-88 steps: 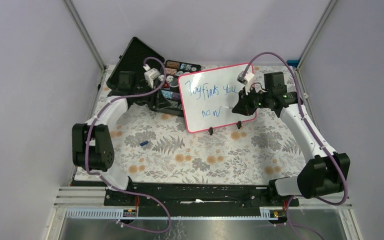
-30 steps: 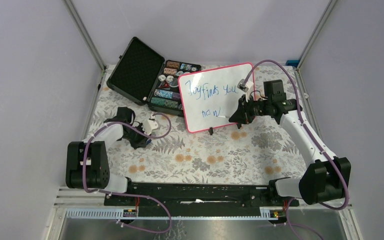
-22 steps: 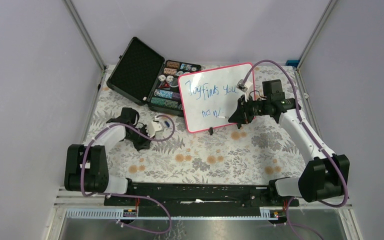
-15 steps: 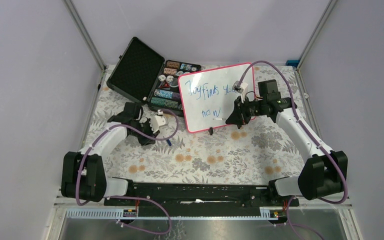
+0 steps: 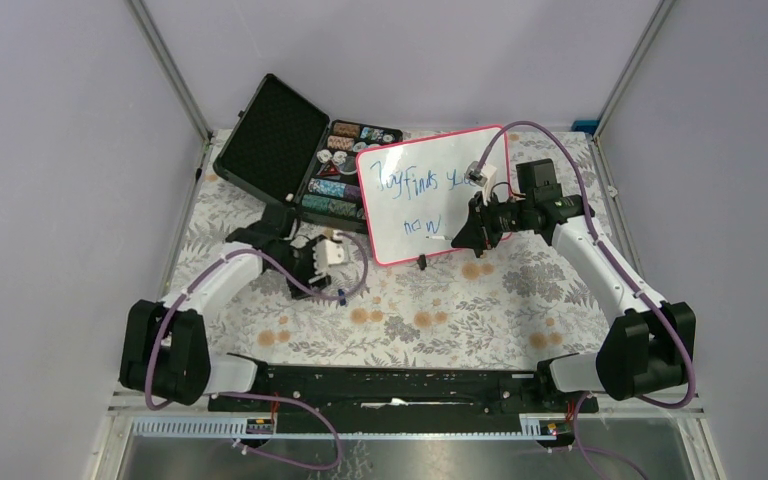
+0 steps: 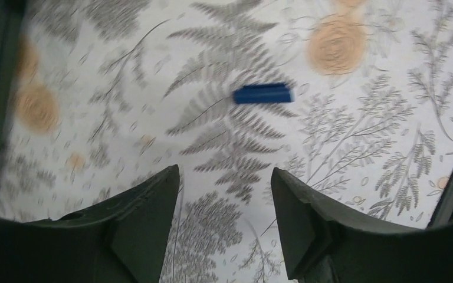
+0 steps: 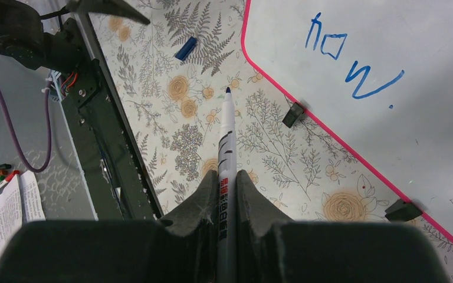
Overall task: Write a sentence on the whiteboard
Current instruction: Pick up the pen cap from the center of the board.
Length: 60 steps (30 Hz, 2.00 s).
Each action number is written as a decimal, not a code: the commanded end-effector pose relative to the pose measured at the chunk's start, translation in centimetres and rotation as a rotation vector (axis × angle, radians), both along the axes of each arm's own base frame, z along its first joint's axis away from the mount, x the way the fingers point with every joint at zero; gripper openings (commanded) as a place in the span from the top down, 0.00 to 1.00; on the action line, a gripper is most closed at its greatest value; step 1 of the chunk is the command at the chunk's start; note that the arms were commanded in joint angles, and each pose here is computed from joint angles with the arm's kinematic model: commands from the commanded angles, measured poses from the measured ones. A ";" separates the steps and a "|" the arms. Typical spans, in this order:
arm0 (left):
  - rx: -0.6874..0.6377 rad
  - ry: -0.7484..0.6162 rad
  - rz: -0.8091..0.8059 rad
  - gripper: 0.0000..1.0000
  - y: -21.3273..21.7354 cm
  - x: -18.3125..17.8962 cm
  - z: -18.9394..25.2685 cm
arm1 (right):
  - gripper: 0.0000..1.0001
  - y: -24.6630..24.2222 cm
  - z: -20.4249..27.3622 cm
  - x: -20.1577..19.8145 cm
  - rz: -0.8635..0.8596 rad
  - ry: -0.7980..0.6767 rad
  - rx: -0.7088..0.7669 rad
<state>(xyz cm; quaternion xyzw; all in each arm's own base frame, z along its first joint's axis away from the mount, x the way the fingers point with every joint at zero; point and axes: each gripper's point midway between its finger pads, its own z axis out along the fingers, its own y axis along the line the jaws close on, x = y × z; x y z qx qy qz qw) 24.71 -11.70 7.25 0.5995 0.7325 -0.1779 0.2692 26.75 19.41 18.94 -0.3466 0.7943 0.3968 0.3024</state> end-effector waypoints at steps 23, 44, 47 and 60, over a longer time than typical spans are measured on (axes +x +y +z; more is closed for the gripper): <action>0.151 0.297 0.165 0.40 -4.0 -5.1 -5.0 | 1.00 -1.3 2.3 0.5 -0.046 -0.115 0.001; 0.148 0.209 0.121 0.48 -7.0 -3.7 -6.9 | 1.00 -2.6 2.0 0.7 -0.079 -0.128 -0.008; 0.164 0.162 0.132 0.49 -6.2 -3.9 -7.4 | 1.00 -2.5 2.0 0.7 -0.077 -0.126 -0.006; 0.273 0.108 0.147 0.80 -5.3 -4.3 -9.3 | 1.00 -2.4 1.9 0.7 -0.074 -0.113 -0.001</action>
